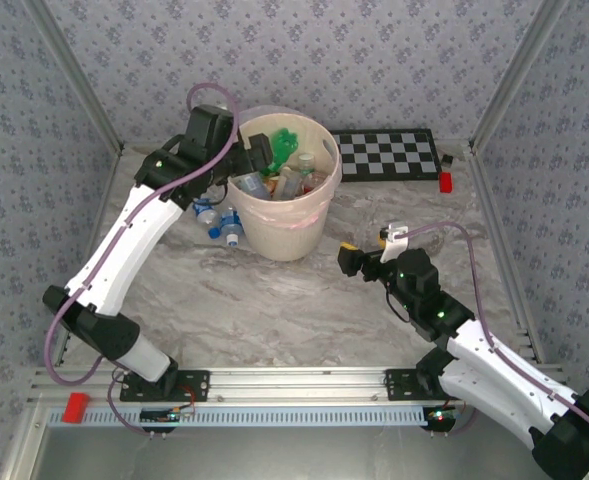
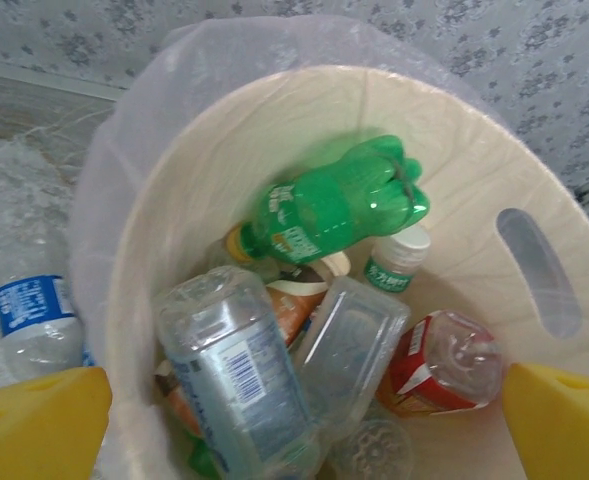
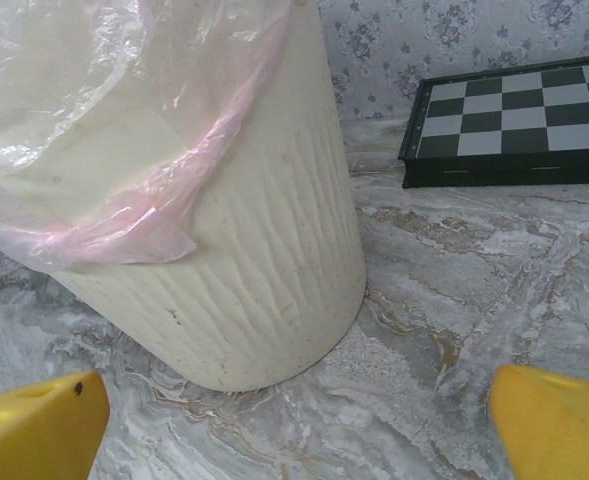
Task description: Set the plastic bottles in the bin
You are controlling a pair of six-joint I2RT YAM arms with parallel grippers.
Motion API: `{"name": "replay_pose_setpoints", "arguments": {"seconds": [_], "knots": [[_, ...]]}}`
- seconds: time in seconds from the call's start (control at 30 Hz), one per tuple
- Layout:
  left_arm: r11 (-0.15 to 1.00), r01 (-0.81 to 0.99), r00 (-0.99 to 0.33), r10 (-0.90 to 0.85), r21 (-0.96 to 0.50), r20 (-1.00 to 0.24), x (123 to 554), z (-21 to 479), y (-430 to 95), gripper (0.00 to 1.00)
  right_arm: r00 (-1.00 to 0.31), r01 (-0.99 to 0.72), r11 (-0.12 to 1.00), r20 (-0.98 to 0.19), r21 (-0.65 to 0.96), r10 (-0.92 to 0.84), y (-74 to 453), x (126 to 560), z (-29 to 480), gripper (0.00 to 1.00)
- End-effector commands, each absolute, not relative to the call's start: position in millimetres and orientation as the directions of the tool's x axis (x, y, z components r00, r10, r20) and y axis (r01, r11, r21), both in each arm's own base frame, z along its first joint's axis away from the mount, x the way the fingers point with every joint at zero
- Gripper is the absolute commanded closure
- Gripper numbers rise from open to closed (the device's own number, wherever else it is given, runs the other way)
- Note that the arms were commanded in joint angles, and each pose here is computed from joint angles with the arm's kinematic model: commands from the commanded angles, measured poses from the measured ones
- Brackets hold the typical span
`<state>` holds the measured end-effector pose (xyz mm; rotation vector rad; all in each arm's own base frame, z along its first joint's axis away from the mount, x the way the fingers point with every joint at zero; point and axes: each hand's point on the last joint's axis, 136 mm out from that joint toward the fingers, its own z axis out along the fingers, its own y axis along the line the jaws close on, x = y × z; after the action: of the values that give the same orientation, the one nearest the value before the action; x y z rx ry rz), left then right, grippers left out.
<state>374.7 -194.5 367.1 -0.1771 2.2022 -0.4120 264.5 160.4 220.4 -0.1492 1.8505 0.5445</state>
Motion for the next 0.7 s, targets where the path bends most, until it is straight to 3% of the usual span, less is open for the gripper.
{"name": "replay_pose_setpoints", "arguments": {"seconds": [0.0, 0.23, 0.37, 0.67], "knots": [[0.948, -0.026, -0.573, -0.275, -0.319, -0.772, 359, 374, -163, 0.00, -0.321, -0.340, 0.888, -0.926, 0.309, 0.199, 154, 266, 229, 0.00], [0.898, -0.143, -0.517, -0.425, -0.415, -0.743, 330, 339, -110, 0.00, -0.323, -0.384, 0.855, -0.918, 0.349, 0.230, 157, 256, 254, 0.00], [0.864, -0.212, -0.470, -0.500, -0.457, -0.727, 314, 305, -80, 0.05, -0.326, -0.416, 0.826, -0.910, 0.381, 0.255, 161, 251, 270, 0.00], [0.824, -0.290, -0.536, -0.561, -0.487, -0.631, 331, 215, -63, 0.09, -0.379, -0.451, 0.777, -0.882, 0.439, 0.278, 172, 243, 290, 0.00]]}}
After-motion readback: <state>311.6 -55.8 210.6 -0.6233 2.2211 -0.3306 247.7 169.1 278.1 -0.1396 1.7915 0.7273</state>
